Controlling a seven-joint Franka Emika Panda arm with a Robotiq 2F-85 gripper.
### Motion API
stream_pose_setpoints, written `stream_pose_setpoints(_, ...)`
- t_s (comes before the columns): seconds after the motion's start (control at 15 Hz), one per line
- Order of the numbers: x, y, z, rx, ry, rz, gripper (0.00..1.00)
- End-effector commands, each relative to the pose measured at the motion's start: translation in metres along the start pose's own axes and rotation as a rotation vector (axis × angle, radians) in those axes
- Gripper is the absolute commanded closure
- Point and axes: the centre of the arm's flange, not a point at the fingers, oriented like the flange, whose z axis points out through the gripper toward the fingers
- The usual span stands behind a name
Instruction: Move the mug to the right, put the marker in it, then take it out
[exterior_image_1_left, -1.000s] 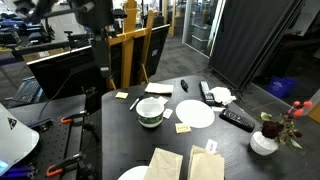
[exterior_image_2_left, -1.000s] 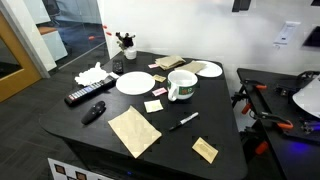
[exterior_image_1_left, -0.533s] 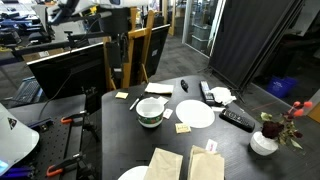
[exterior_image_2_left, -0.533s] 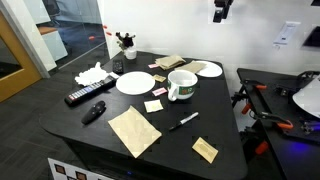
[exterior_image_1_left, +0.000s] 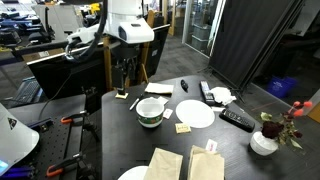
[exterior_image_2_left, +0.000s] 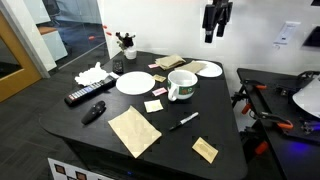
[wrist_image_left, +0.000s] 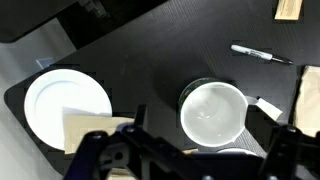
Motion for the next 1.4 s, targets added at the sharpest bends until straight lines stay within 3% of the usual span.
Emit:
stream_pose_setpoints(0.0,0.012,-0.007,0.033,0.048,0.004,0.072,0.0)
stream_pose_setpoints(0.4,0.025,-0.01,0.077,0.091,0.01,0.151,0.0)
stream_pose_setpoints(1.33,0.036,-0.016,0.141,0.057,0.088,0.211,0.0)
